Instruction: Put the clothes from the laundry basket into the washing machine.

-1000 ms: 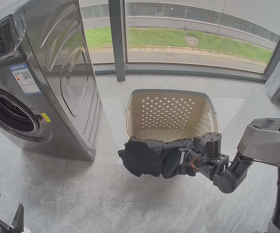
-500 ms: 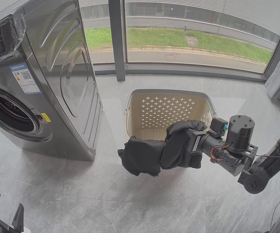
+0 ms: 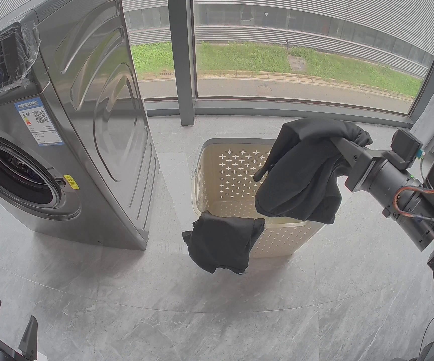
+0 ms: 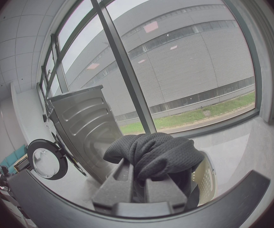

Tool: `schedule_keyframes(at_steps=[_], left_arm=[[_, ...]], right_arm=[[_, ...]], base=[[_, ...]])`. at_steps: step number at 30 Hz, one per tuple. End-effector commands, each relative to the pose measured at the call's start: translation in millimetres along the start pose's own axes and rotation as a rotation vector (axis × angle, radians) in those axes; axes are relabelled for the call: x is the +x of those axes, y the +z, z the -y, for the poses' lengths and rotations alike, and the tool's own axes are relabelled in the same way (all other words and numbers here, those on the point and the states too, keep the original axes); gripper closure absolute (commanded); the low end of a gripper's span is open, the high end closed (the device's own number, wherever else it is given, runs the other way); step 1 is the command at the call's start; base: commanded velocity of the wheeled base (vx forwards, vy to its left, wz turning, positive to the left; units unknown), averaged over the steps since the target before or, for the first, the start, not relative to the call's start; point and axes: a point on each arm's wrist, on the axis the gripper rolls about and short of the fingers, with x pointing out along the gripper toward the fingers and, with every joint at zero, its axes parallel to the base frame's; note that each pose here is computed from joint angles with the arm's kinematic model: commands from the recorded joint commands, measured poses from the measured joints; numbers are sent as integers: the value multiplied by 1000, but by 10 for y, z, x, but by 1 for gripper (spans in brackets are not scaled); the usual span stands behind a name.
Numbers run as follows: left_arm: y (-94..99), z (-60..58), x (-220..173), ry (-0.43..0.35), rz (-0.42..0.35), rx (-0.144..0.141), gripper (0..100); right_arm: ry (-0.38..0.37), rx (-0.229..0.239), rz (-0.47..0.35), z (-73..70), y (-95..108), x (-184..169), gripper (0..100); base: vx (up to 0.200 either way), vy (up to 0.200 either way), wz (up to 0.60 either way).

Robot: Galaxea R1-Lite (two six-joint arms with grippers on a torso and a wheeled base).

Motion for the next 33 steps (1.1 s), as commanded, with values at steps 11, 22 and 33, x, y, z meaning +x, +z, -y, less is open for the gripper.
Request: schedule_keyframes(at_steps=[11,22,33], left_arm=[[-52,-1,0,-5,-1,-5,0],[-52,-1,0,-7,-1,-9,0],[-50,-1,0,-8,0,-8,0]], right_arm=[[31,5,89,-52,186,-187,100],[51,11,100,-85,106,-110,100],[61,14,106,-106,109,-105,100]], base=[[-109,0,0],[0,182,0],[0,200,0]])
